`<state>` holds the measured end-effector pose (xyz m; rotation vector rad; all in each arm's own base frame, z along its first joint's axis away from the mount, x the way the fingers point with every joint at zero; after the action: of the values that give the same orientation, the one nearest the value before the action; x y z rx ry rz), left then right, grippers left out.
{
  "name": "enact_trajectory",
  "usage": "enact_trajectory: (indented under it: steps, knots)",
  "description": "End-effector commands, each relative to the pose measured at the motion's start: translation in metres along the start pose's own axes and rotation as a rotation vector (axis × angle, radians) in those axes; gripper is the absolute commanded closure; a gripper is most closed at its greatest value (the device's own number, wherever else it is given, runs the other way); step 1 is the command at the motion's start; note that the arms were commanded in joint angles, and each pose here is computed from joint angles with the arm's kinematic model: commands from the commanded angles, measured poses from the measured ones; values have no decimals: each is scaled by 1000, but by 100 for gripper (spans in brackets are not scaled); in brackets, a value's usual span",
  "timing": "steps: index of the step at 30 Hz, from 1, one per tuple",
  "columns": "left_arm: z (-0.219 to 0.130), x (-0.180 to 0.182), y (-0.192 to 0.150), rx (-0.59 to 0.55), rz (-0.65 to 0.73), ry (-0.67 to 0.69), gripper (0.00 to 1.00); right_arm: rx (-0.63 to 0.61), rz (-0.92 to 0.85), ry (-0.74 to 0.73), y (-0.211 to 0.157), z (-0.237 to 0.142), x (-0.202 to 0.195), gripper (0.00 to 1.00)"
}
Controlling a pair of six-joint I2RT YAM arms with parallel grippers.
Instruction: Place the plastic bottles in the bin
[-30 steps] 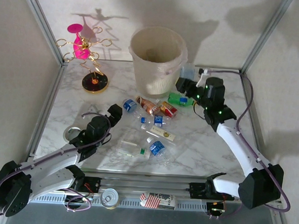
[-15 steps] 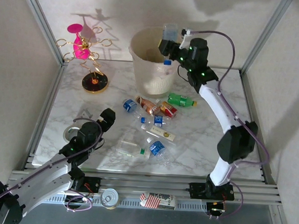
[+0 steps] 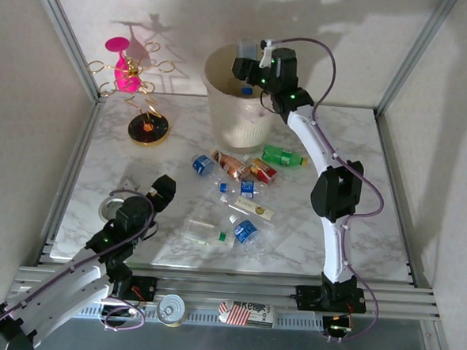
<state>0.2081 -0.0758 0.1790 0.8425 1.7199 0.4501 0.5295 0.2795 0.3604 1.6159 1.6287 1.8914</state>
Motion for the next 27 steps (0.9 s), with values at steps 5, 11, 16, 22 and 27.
enact_trajectory:
  steps: [5,11,16,22,27]
  knots:
    - [-3,6,0,14,32,26,0,-45,-31,44,15,-2,21,13]
    - [-3,2,2,11,22,18,0,-74,-57,62,31,-17,36,3]
    - [-3,-2,4,11,20,6,0,-90,-100,58,39,-42,52,1]
    - [2,-6,0,38,13,-3,0,-47,-162,59,17,-76,69,1]
    - [8,-11,-2,62,6,-12,0,12,-216,60,-26,-113,77,1]
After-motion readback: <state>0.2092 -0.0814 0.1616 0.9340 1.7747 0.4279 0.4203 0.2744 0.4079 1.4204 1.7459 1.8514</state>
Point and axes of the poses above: each hand's point on the last joint's axis, 136 mm out from that joint toward the fingers, its own z axis out along the fingers, its own x axis along the line the jaws close on, y = z × x, the point moved 6 cm from there along -z, back along the fingers, and after that the axes turned 12 degrees about z, right-handed, at the moved point
